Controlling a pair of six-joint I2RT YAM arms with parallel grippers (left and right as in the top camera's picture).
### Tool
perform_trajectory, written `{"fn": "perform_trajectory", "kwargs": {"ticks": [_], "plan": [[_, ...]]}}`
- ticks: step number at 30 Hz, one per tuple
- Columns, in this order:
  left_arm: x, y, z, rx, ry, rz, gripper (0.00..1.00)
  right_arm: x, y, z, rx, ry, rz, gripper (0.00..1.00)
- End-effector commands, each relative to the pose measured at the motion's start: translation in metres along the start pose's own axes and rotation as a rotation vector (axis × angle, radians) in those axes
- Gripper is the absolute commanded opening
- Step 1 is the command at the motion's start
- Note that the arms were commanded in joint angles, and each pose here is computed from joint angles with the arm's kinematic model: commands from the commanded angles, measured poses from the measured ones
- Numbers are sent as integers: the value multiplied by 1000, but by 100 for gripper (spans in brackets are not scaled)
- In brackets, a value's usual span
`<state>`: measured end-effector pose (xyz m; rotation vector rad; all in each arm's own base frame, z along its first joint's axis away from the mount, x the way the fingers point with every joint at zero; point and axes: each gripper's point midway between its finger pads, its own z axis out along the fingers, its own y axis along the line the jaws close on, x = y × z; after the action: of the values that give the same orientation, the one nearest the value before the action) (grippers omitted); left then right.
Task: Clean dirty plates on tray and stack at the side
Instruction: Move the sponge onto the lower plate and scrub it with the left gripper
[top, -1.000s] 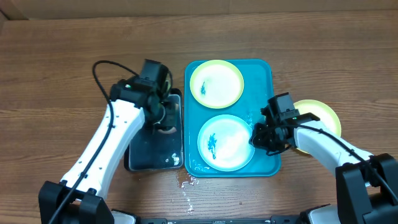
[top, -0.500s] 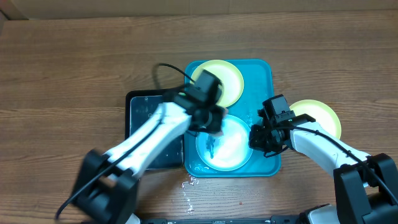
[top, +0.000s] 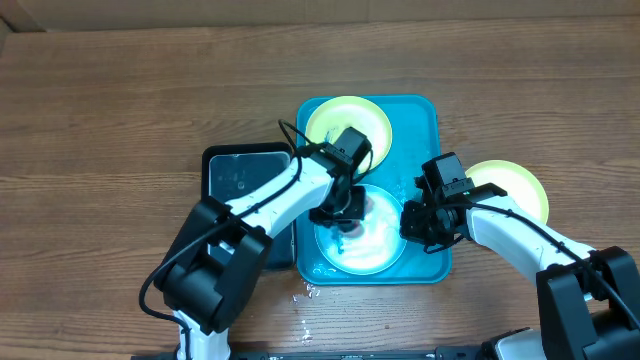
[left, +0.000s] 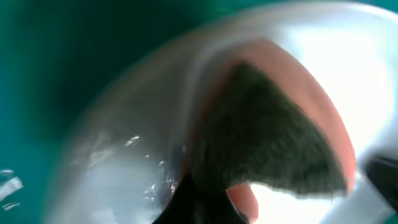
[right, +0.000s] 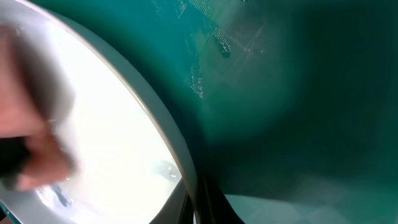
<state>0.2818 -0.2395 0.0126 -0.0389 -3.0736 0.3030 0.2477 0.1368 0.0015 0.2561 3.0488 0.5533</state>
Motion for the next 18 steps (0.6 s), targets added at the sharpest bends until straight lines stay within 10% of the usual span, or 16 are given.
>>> {"fn": "perform_trajectory", "kwargs": {"ticks": [1,6,18], "plan": [[-23,59,-2,-250,-87,-80,4,9,-17,6,75,13,18,7],[-17,76,-7,-346,-64,5,4,9,-17,6,75,13,18,7],[26,-36,17,141,119,130,4,10,-18,6,77,17,20,7]]}}
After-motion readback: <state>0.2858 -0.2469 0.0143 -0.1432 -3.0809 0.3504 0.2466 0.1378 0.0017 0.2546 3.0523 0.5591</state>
